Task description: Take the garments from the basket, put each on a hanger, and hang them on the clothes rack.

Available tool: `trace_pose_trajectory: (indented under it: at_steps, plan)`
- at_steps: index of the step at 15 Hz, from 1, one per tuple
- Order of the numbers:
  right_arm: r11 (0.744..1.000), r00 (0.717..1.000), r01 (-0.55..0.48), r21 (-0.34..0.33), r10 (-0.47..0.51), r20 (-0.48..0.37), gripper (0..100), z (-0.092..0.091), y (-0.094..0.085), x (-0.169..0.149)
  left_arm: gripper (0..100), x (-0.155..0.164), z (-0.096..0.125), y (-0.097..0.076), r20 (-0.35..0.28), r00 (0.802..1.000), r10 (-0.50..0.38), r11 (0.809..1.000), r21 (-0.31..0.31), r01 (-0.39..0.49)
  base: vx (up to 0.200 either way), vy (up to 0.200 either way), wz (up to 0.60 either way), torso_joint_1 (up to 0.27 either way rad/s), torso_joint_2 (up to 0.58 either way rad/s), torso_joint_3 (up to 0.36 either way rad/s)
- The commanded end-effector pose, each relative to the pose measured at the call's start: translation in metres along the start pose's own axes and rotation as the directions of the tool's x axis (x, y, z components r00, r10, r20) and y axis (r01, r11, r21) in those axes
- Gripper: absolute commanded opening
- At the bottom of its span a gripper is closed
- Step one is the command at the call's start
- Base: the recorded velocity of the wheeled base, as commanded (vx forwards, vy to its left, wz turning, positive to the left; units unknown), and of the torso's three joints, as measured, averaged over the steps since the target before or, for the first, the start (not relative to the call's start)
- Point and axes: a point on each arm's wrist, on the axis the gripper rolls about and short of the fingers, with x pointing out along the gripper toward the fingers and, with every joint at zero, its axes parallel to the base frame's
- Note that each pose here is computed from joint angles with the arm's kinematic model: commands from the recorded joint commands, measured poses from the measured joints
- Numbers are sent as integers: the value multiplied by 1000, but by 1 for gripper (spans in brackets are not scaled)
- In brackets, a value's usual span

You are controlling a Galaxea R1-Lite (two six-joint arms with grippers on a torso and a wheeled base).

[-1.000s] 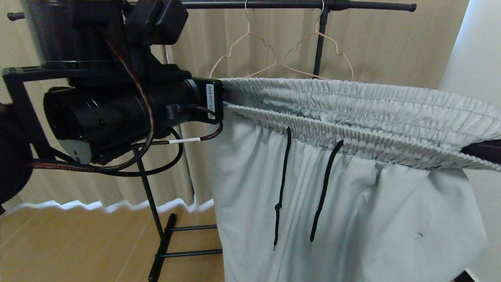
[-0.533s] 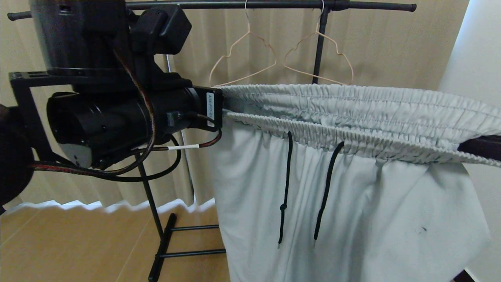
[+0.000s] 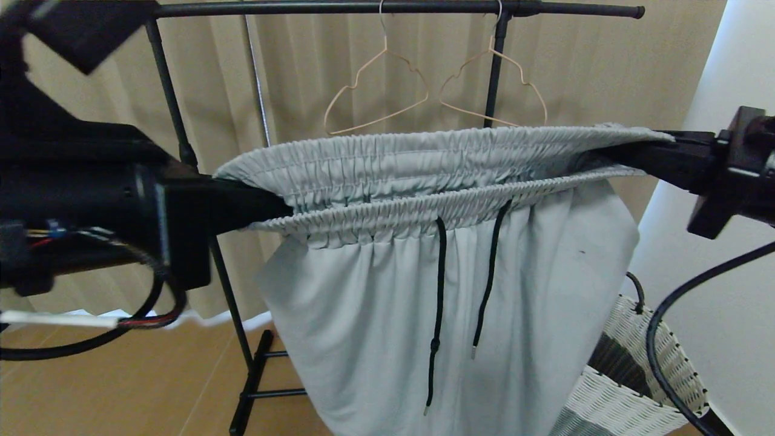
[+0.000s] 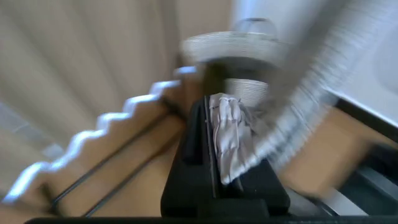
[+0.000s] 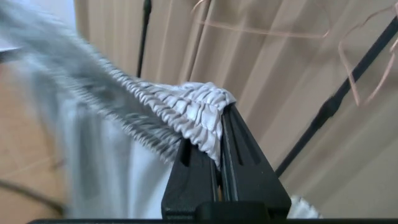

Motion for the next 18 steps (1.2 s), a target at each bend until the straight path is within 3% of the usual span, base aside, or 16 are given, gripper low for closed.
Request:
trace_pose_trajectory:
  at_steps: [1,4,9,12,14,15,16,18]
  plan:
    - [1000,999,-5,20,6,-47,0,-20,-10,33,0,-36,5,-6,81,995,-61,998,16,60,0,0,0,0,0,0]
    - [1000,1000,-2,12,3,-27,0,-19,-15,47,0,-44,2,-14,92,989,-119,993,31,117,0,0,0,0,0,0]
    - [1000,1000,20,9,-20,-23,0,-15,-16,40,0,-39,-3,-12,73,993,-91,996,27,90,0,0,0,0,0,0]
    - [994,994,109,-5,-109,-1,0,-5,-21,30,0,-22,3,-4,64,996,60,998,13,-61,0,0,0,0,0,0]
    - [990,990,140,-6,-140,-3,0,8,-22,11,0,8,3,3,55,980,192,981,5,-193,0,0,0,0,0,0]
    - [990,990,141,-6,-141,-4,0,10,-21,7,0,13,2,4,54,975,214,977,2,-214,0,0,0,0,0,0]
    - [990,990,140,-3,-140,-15,0,15,-16,-6,0,31,-1,8,41,954,298,954,-2,-298,0,0,0,0,0,0]
    - [991,990,131,13,-130,-61,0,5,-8,-20,0,38,-3,9,40,945,324,946,-2,-325,0,0,0,0,0,0]
